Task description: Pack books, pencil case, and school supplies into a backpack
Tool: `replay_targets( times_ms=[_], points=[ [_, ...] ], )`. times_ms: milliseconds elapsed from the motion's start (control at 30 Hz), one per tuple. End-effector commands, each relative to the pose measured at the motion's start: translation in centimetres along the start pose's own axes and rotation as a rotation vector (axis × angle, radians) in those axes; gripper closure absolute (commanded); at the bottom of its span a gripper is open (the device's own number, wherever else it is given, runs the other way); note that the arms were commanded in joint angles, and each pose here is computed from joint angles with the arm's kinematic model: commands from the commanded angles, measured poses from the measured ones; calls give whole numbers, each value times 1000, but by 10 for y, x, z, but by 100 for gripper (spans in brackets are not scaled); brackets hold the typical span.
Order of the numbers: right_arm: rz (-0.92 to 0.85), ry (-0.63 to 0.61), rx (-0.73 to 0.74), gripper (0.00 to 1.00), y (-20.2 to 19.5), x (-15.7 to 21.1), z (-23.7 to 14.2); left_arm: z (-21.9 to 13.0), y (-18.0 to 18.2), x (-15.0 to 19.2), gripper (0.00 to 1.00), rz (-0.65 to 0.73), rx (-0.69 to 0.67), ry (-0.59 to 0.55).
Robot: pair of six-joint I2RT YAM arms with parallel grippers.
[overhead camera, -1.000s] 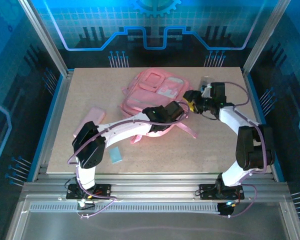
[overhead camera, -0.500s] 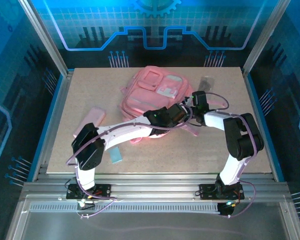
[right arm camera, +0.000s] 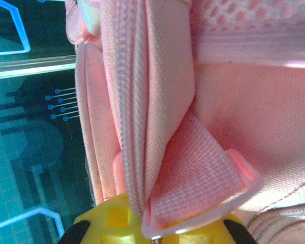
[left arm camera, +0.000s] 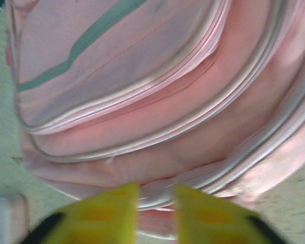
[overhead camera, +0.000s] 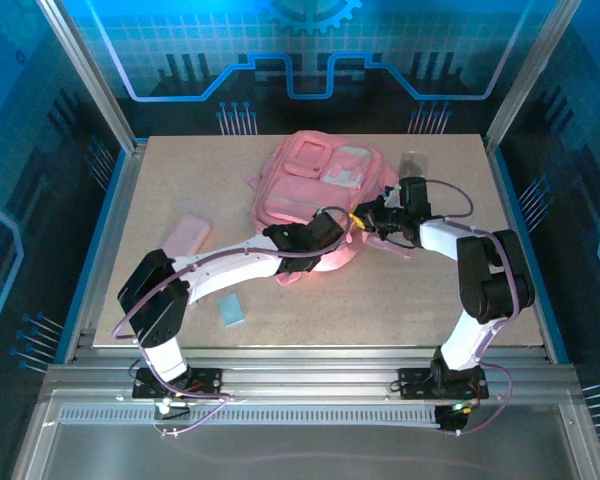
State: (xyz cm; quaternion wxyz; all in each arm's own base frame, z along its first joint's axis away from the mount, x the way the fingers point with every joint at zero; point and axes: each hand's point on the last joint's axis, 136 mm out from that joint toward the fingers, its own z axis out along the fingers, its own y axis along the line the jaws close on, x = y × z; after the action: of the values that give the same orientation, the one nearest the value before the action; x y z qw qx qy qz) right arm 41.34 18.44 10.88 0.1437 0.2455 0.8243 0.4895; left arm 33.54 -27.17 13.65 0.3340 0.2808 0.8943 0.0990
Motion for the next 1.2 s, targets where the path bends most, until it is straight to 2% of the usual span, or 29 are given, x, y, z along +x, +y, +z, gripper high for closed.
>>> replay_targets(
  times_ms=[0,133,267,333,533,867,1033,1167],
  points=[
    [-91,-24,-132,100,43,-1,4,-27,-16,-39,55,-283,167,-81],
    [-87,-9,-158,100,47,6,11,-21,-39,-52,54,-487,330,-81],
    [-88,-2,-181,100,53,10,11,1,-46,-42,54,-621,372,-4],
    [-92,2,-191,100,57,12,11,12,-48,-37,50,-678,388,17],
    [-90,12,-209,100,62,18,12,40,-50,-39,46,-891,507,43],
    [-67,42,-242,100,63,27,16,58,-63,-60,47,-994,619,5],
    [-48,62,-248,100,59,31,18,53,-65,-68,53,-1009,654,-11],
    [-48,56,-235,100,54,27,18,41,-61,-74,65,-1001,669,-21]
  ],
)
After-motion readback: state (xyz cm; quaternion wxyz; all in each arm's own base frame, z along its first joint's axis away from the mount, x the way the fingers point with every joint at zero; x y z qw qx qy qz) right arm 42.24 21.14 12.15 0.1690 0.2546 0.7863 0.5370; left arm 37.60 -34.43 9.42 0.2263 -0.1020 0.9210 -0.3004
